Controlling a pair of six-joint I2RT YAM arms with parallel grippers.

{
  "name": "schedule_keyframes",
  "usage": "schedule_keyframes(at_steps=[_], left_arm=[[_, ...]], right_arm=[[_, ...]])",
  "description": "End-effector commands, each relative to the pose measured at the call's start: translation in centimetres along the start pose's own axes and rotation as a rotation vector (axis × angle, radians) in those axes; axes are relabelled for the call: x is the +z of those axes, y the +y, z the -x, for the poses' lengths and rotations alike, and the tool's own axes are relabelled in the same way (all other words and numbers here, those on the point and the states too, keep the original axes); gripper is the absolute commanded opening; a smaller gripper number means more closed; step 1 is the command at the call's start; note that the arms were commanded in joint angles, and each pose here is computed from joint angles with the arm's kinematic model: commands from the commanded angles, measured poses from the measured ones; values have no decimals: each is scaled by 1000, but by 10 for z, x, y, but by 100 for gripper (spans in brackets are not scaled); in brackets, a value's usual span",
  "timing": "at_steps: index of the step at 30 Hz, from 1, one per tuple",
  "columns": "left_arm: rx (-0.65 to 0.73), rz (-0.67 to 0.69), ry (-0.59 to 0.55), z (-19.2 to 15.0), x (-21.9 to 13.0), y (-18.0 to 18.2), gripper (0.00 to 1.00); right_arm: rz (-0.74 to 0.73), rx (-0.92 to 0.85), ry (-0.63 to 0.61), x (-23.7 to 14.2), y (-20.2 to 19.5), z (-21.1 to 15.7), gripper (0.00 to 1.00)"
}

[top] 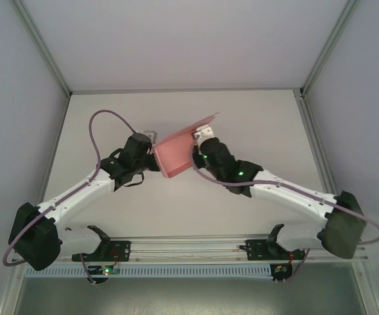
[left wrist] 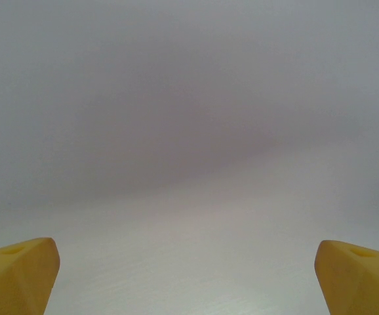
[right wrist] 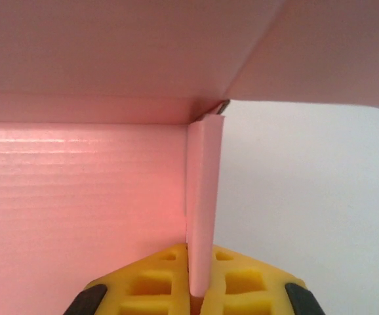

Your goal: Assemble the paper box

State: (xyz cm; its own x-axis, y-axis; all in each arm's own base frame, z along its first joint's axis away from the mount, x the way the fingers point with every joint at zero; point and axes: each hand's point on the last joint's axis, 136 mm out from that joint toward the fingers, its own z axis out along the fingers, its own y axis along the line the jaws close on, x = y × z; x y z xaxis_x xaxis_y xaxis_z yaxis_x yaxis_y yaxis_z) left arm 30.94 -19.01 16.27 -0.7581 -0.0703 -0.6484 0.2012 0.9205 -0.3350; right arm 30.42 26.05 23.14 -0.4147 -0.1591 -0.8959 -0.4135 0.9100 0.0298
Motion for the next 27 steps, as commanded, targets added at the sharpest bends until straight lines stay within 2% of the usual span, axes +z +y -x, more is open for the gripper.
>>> schedule_keyframes(at_steps=[1,5,9,15,21,23,25,27], left_arm=[[-8,247,27,-9,-5,41,100],[-42,398,49,-23,-13,75,100],[-92,440,41,-28,-26,89,100],[-92,361,-2,-20,-33,77,100],[-75,294,-6,-17,-31,65,100],[-67,266,-6,-16,-29,60,100],[-52,231,-12,-13,-28,54,100],[-27,178,-24,-10,-27,45,100]], right_arm=[[-4,71,58,-6,-25,-19,0],[-47,177,128,-10,-58,-46,0],[-96,223,247,3,-75,-88,0],[-108,232,445,40,-66,-140,0],[-222,179,547,67,-71,-169,1],[-244,160,562,69,-70,-172,4],[-271,149,557,68,-69,-171,15],[-269,163,548,65,-66,-169,17]])
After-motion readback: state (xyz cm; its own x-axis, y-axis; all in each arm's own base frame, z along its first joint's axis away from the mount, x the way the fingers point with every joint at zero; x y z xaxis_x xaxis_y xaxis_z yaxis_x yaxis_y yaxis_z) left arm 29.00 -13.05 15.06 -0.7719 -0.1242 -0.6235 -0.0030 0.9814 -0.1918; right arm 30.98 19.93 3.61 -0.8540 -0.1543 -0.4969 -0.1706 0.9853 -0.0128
